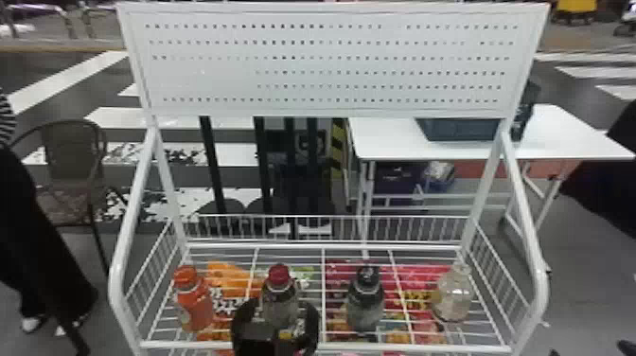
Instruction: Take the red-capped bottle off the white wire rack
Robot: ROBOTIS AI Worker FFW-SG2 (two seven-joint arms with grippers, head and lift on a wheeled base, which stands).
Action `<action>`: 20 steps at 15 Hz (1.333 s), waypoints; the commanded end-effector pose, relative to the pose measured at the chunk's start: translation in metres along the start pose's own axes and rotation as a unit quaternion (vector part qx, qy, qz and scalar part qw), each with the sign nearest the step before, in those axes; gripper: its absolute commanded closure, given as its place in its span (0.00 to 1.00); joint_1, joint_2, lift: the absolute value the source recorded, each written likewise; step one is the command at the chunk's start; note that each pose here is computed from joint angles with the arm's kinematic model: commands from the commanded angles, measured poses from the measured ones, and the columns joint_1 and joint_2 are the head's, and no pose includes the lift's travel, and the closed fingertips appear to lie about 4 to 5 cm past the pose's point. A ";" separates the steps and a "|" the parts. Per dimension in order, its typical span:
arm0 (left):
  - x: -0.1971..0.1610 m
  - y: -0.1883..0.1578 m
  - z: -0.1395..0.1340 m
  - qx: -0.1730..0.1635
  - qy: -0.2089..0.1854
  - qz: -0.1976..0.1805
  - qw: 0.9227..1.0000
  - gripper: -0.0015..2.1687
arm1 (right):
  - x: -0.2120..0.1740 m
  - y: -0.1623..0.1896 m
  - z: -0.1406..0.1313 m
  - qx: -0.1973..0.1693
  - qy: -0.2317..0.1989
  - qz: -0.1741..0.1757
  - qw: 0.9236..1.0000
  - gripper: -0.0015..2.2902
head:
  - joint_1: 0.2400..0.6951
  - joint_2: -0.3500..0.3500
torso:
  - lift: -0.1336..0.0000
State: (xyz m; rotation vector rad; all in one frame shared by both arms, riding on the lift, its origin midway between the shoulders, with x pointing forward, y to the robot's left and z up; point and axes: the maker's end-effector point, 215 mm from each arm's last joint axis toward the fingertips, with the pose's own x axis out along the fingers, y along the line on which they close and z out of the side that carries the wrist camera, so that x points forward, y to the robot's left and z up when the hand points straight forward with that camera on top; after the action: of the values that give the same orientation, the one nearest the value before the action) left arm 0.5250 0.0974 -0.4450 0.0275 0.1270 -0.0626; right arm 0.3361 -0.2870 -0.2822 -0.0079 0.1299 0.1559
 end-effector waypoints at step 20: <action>-0.050 0.021 0.079 -0.002 0.028 -0.018 0.999 0.83 | 0.013 0.008 -0.002 0.002 0.010 0.009 1.000 0.06 | 0.57 0.50 | 1.00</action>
State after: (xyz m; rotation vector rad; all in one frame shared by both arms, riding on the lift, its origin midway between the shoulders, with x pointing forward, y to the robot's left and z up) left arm 0.4997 0.1066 -0.3787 0.0121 0.1717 -0.1048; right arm 0.3462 -0.2794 -0.2849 -0.0071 0.1508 0.1721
